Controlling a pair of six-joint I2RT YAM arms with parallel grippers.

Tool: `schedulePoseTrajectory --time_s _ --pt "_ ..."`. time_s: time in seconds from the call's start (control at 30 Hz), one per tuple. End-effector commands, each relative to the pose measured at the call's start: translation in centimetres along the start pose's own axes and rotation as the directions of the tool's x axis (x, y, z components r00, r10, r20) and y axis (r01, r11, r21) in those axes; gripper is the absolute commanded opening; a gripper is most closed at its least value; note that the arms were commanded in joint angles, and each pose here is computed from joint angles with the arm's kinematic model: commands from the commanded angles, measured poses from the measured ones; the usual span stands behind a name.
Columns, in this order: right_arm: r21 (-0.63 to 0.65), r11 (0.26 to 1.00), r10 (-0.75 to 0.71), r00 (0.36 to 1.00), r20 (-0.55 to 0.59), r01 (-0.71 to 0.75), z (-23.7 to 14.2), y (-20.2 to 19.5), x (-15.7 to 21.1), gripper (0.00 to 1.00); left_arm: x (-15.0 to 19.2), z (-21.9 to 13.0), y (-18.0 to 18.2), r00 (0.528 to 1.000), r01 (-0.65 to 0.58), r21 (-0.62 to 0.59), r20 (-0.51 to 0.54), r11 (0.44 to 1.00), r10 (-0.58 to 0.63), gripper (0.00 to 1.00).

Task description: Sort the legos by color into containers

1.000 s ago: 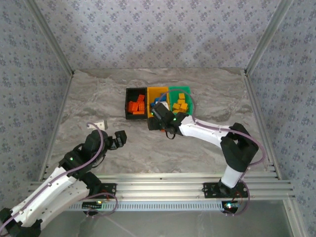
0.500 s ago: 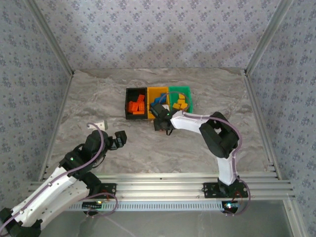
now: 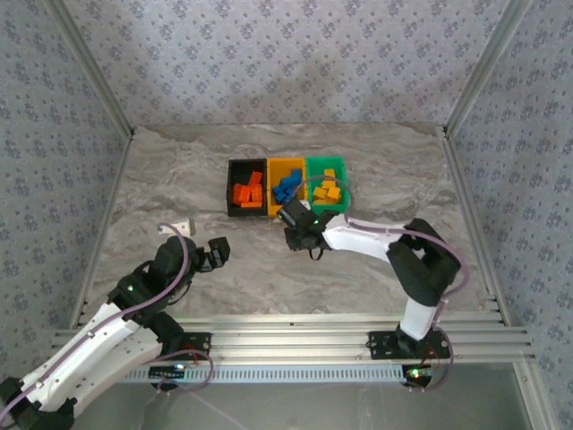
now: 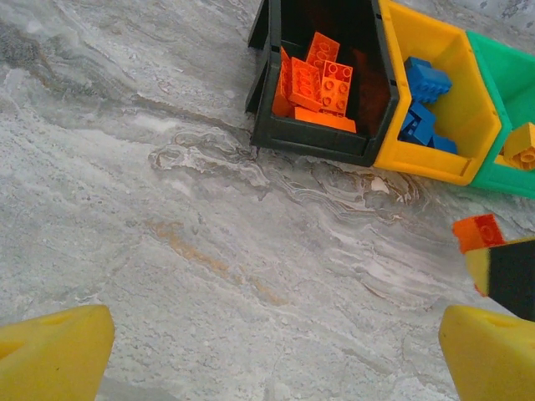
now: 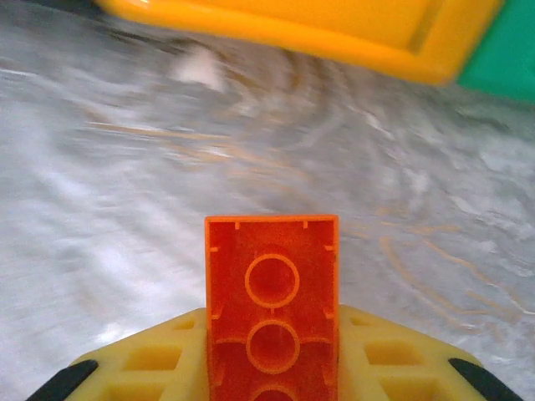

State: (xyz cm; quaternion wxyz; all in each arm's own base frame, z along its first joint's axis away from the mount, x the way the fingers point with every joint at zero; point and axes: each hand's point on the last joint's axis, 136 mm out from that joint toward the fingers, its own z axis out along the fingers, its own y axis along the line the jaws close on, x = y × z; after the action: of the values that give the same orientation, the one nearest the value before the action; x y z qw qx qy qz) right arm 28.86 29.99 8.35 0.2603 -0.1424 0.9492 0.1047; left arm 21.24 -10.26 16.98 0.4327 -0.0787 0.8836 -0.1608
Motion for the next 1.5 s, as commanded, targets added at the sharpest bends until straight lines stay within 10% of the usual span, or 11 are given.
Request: schedulePoseTrajectory --time_s 0.0,0.47,0.6,0.77,1.1,1.23,1.47 --pt "-0.144 0.988 -0.048 0.995 0.093 0.061 -3.3 4.0 -3.1 0.31 -0.2 0.3 0.2 1.0 0.023 -0.006 0.021 1.0 -0.023 0.99" --pt "-0.161 0.986 0.02 0.955 0.296 0.03 2.9 8.3 -18.3 0.37 0.2 0.1 0.8 1.0 0.027 -0.015 0.016 1.0 -0.027 0.99" --pt "-0.187 0.982 0.049 0.945 0.324 0.013 4.0 8.4 -20.9 0.65 0.2 0.2 1.1 1.0 0.02 -0.028 0.023 0.999 -0.019 0.99" --pt "-0.216 0.976 0.064 0.911 0.407 0.028 0.0 8.7 -22.8 0.77 -0.1 0.4 1.3 0.999 0.024 -0.046 0.044 0.999 -0.022 0.99" --pt "-0.179 0.984 0.108 0.838 0.534 -0.013 -9.8 2.9 -16.0 0.81 -2.2 1.4 2.1 0.971 0.167 -0.098 0.189 0.981 -0.146 1.0" --pt "-0.104 0.991 0.13 0.83 0.543 -0.087 -10.8 -1.7 -11.3 0.99 -4.2 2.2 1.7 0.947 0.125 -0.097 0.307 0.987 -0.09 1.0" --pt "0.011 0.969 0.19 0.776 0.602 -0.246 -13.0 -8.4 -6.2 1.0 -10.0 4.1 4.8 0.912 -0.017 -0.407 0.369 0.913 0.181 1.0"
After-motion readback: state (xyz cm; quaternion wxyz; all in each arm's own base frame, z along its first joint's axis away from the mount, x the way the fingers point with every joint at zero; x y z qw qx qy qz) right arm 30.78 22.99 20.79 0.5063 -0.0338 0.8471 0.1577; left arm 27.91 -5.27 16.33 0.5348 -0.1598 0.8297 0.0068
